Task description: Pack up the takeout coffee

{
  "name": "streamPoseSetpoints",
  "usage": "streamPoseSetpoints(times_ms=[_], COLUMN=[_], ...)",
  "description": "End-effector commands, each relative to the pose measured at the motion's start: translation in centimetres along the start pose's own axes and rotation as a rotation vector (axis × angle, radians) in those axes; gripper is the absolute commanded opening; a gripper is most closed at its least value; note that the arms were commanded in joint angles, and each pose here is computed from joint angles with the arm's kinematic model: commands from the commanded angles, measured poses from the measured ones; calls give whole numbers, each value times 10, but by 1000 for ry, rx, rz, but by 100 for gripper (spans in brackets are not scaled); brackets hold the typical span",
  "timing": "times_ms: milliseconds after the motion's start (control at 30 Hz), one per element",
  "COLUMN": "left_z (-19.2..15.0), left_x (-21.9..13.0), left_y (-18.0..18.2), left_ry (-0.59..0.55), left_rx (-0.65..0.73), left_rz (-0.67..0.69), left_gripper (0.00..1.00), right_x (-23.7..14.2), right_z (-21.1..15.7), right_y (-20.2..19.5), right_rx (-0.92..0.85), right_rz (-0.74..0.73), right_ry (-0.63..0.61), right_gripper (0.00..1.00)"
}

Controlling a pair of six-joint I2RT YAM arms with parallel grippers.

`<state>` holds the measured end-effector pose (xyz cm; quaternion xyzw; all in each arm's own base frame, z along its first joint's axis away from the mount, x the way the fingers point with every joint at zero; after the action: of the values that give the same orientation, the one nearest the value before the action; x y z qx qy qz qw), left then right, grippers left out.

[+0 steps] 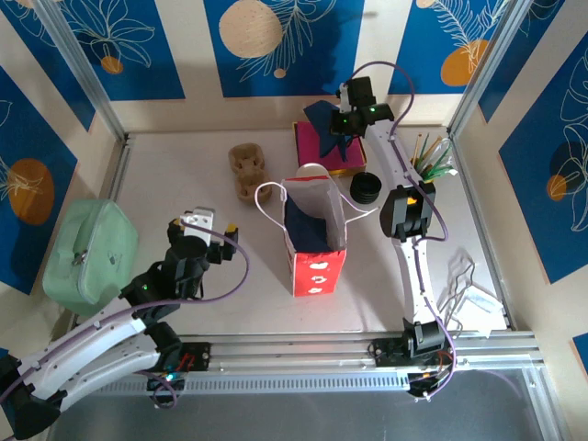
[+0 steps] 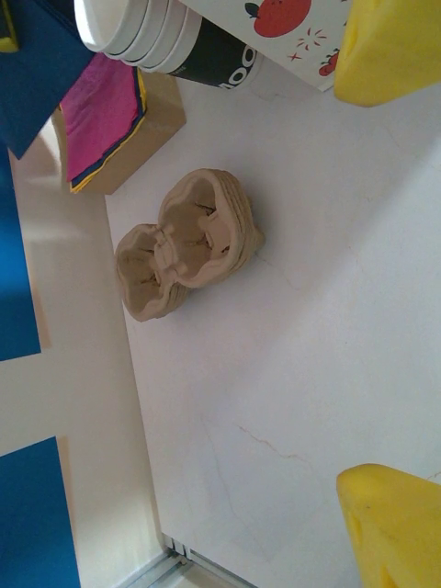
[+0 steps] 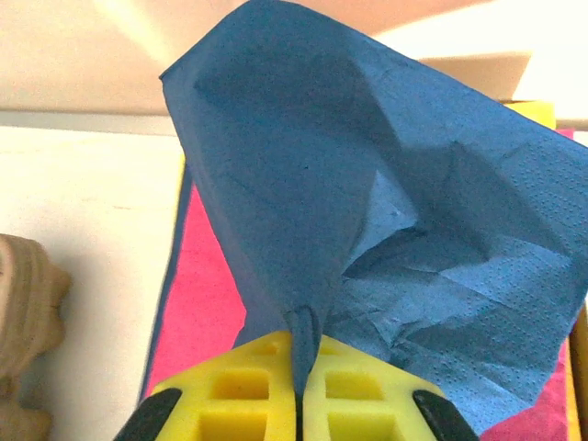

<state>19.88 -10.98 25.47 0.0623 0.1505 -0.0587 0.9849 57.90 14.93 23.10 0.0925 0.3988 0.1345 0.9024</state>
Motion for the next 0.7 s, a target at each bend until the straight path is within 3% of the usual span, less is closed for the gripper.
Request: streamPoseSetpoints(times_ms=[0, 667], left_z=[17, 12], left_x=[-5, -15], left_y=[5, 10], left_ry=[-30, -33], left_rx=[-15, -59], left_rz=[12, -18], left_gripper=[99, 99], right_x=[-64, -221], right_z=[33, 66], right_y=[19, 45], right_rx=[8, -2], right_rz=[62, 92], right_ry=[-100, -295], right_gripper=[3, 2])
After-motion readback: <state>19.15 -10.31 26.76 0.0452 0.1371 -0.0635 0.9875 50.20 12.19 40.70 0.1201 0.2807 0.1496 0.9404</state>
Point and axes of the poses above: each hand's point on the last joint's axis, 136 mm out from that joint toward the fingers, its own x axis out along the fingers, its own y axis along the line the jaws close on, z = x × y, the point moved 6 cm from there along -x, back along the fingers, and after that the axes turned 2 degrees about x, right-handed, at the moved point
